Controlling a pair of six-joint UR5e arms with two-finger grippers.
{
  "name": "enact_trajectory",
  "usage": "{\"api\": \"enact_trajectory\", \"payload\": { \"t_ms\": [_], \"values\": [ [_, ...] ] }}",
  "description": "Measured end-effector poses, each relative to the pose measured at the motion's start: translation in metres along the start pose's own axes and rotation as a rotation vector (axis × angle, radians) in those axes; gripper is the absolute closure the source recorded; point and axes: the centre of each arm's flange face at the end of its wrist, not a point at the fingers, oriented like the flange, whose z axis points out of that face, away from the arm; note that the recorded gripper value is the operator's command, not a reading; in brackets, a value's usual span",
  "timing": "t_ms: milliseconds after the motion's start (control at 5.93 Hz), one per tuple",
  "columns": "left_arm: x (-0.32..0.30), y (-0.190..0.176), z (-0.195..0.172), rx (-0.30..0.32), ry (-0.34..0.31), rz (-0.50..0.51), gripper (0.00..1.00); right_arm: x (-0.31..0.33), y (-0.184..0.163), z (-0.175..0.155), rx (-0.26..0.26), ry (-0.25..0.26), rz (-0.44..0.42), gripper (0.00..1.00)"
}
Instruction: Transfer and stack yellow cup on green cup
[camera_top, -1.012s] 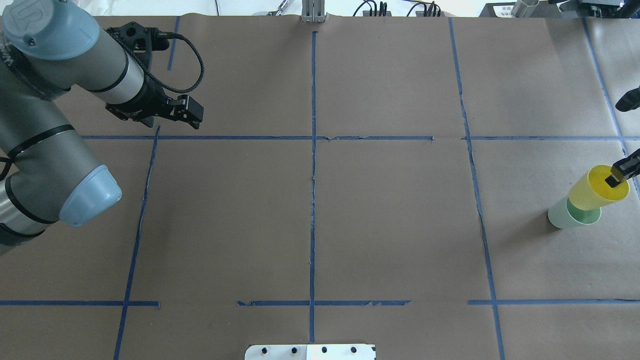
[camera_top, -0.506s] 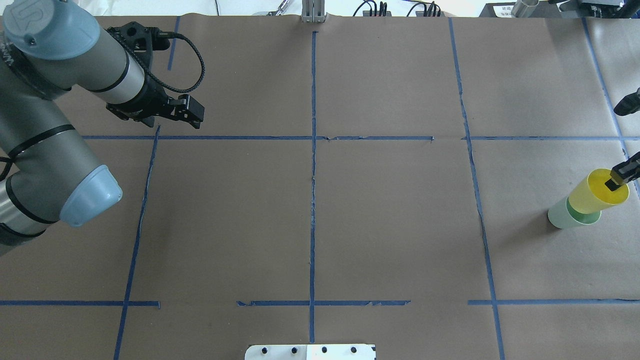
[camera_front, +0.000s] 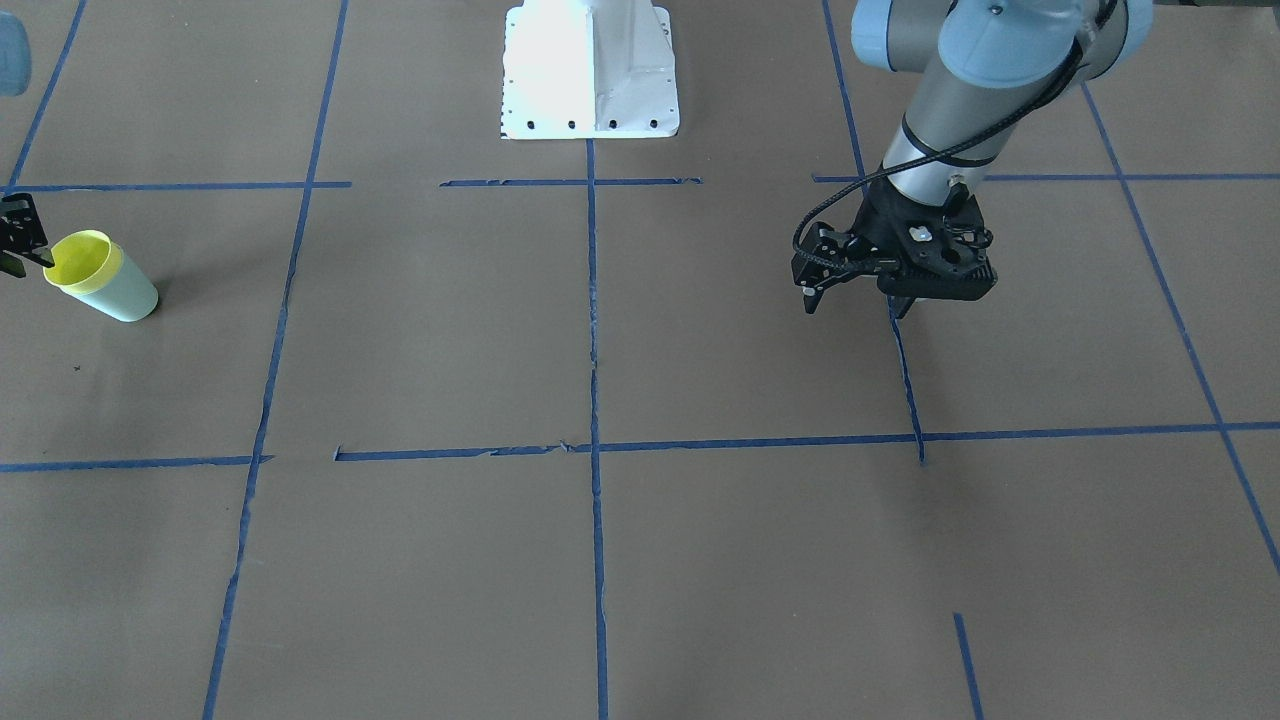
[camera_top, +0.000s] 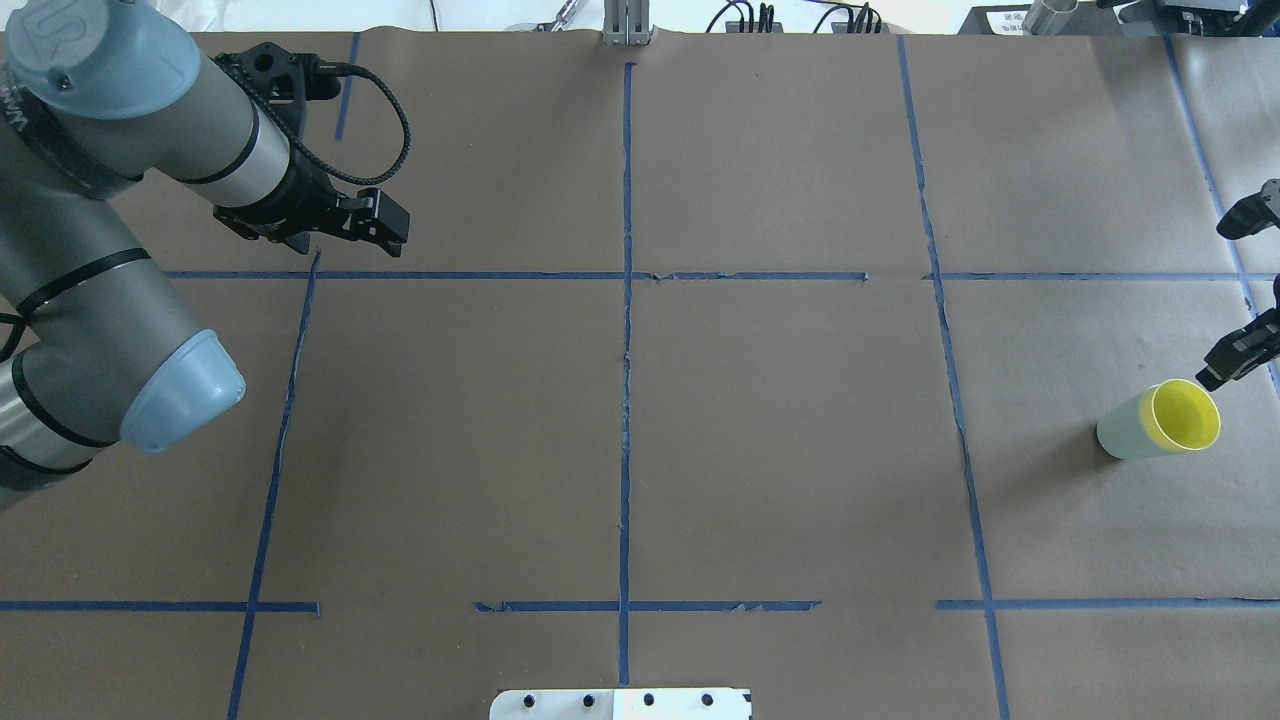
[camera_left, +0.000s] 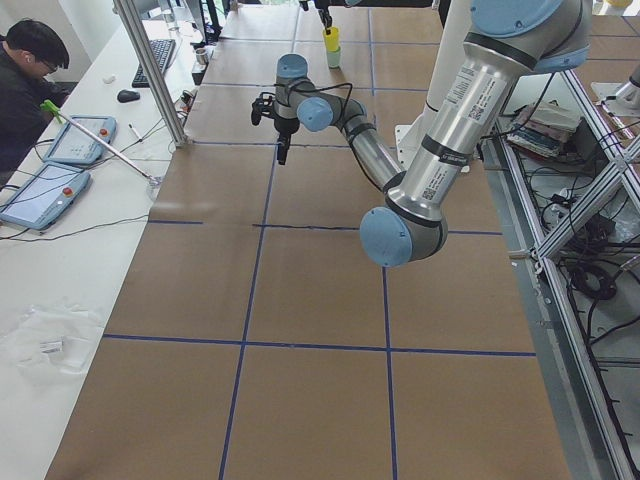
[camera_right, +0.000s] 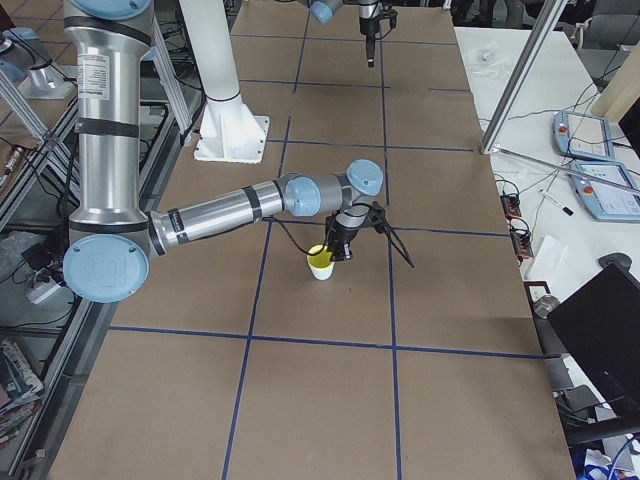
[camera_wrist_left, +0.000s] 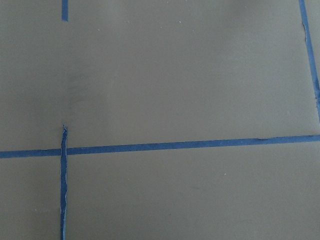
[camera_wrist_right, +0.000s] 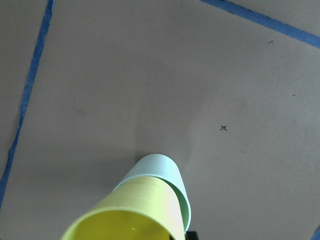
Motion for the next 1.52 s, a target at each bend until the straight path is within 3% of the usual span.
{"api": "enact_trajectory", "payload": {
  "t_ms": [506, 844, 1181, 1519],
  "values": [
    [-0.003, 0.001, 0.001, -0.001, 0.001, 0.012, 0.0, 0.022, 0.018, -0.004, 0.005, 0.005, 0.059, 0.0],
    [-0.026, -0.003, 0.001, -0.014, -0.03, 0.121, 0.0, 0.097, 0.083, -0.032, 0.066, 0.013, 0.234, 0.0],
    [-0.137, -0.02, -0.016, -0.08, -0.072, 0.267, 0.0, 0.131, 0.125, -0.042, 0.099, 0.013, 0.269, 0.0],
    [-0.291, -0.016, -0.051, -0.15, -0.092, 0.317, 0.0, 0.135, 0.131, -0.043, 0.104, 0.009, 0.274, 0.0]
  ]
}}
